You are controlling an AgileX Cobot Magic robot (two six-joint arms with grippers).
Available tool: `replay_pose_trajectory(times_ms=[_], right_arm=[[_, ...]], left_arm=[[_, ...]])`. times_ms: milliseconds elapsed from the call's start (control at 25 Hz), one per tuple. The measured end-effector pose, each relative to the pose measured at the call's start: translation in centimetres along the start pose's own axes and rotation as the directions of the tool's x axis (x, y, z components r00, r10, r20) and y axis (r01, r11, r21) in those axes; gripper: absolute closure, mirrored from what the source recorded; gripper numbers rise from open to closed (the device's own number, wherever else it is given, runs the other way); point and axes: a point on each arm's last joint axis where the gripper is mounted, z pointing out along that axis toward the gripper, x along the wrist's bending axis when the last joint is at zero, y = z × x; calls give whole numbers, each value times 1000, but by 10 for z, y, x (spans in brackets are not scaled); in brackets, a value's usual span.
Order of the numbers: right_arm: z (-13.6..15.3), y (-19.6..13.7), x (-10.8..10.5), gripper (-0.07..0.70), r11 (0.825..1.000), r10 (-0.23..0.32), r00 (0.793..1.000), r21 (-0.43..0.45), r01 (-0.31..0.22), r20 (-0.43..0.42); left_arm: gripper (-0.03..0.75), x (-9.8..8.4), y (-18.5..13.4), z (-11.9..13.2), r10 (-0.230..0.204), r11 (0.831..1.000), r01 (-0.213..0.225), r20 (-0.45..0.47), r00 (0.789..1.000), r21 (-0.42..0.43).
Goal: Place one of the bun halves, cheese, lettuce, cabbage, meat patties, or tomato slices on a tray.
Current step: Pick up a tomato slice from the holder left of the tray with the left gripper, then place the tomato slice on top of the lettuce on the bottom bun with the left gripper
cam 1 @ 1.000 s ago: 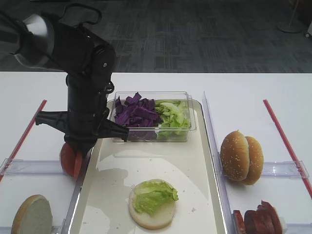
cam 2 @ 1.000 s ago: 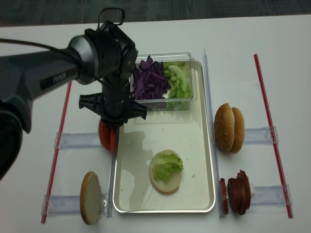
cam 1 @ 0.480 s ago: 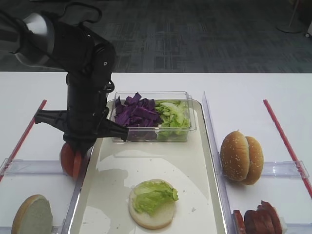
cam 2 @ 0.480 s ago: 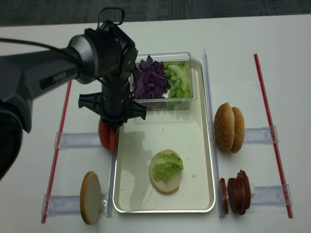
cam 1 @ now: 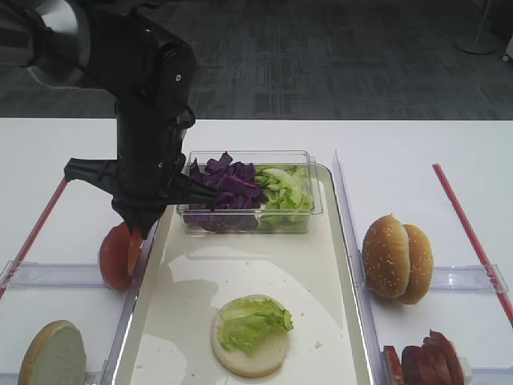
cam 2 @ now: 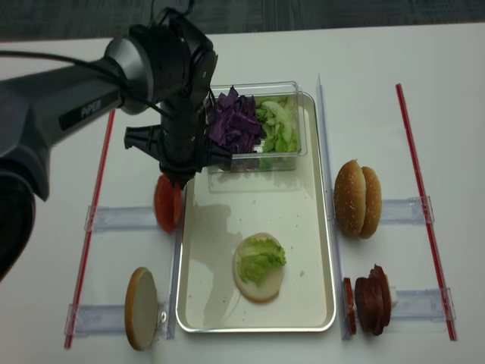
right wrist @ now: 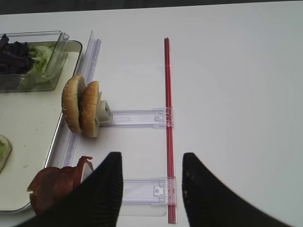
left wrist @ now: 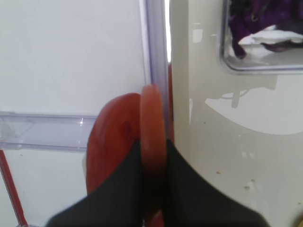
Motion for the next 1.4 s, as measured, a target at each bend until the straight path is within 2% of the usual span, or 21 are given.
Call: replay_pose_trajectory(times_ms=[120,360,560,840,1040,1240,1280,1400], right_arm=[[0,0,0,295,1000,0,1000,0,0,0],[0,0,0,295,1000,-2,1000,0,2,0],[0,0,0,295,1000,-2,1000,2,2,0],[0,0,0,295,1000,-2,1000,4,2,0],[0,0,0,295,1000,-2,1000,4,2,0],[0,0,0,295,1000,-2,1000,4,2,0],[0,0,0,295,1000,-2,1000,4,2,0],[0,0,0,295,1000,-2,1000,4,2,0]], left_arm=[[678,1,0,-3,5,1000,-4,4,1000,-7],[678,10,-4,-29,-5,998,7,36,999,-66],[678,14,-7,-40,-7,996,11,53,999,-87],[678,12,-16,-59,21,994,-9,106,994,-111],[678,6,-23,-67,59,993,-43,145,988,-110],[679,-8,-33,-71,121,990,-104,199,972,-95],[679,-13,-36,-72,144,988,-127,221,965,-89],[680,-20,-41,-74,176,984,-161,254,951,-78]])
